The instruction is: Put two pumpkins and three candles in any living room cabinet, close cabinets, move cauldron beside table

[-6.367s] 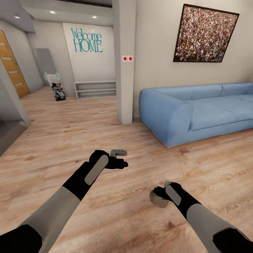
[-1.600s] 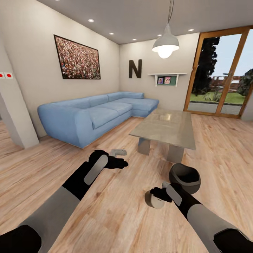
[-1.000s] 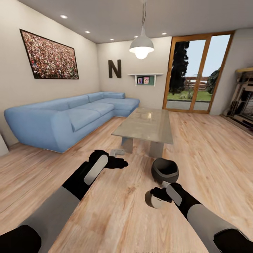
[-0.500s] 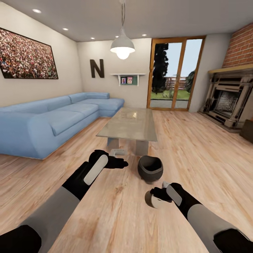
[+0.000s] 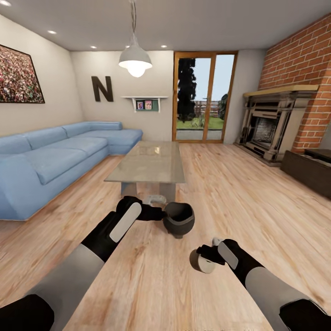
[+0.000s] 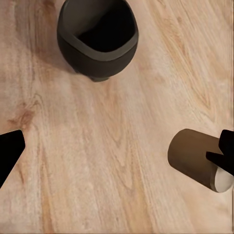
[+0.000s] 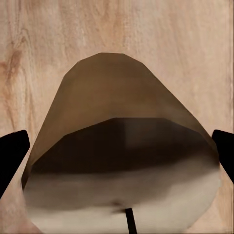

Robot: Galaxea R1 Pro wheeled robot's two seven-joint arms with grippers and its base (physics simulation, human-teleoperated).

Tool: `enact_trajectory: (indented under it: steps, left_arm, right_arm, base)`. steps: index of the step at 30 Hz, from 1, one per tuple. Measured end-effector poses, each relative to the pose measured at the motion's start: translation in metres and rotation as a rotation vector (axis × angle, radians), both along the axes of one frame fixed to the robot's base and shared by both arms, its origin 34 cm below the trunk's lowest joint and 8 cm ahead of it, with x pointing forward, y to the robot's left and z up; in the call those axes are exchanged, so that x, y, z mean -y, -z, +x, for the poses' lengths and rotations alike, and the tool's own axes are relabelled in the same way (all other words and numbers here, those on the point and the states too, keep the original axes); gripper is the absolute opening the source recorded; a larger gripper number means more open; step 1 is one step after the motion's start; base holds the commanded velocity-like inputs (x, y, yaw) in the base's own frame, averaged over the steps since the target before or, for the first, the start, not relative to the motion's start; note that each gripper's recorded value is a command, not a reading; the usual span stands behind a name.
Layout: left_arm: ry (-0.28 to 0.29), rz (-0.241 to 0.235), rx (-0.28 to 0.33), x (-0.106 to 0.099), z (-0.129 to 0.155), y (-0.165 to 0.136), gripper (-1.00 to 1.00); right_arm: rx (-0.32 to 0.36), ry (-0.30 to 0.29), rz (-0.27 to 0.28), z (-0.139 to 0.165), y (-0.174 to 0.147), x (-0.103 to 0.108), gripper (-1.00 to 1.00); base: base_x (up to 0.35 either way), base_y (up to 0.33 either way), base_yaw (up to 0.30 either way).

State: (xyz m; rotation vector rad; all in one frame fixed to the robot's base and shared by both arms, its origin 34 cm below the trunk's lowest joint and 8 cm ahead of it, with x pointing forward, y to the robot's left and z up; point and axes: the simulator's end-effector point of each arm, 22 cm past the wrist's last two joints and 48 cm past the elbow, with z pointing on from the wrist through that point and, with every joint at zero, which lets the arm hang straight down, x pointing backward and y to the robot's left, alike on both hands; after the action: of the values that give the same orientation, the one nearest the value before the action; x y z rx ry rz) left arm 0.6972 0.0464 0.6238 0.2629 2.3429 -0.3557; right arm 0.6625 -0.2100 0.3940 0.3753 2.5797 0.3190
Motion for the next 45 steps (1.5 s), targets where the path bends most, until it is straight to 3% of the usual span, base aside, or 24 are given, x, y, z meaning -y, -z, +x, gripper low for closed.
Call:
enact_trajectory:
  steps: [20, 45]
  left_arm:
    - [0.001, -0.001, 0.000, 0.0007, -0.0001, 0.0001, 1.00]
    - [-0.001, 0.001, -0.003, 0.0001, -0.0001, 0.0016, 1.00]
  right_arm:
    - [0.000, 0.000, -0.002, -0.0001, 0.0003, 0.0005, -1.00]
    - [0.004, 0.000, -0.002, 0.0008, -0.0001, -0.0003, -1.00]
  base:
    - [0.000, 0.000, -0.284]
    - [0.000, 0.000, -0.013]
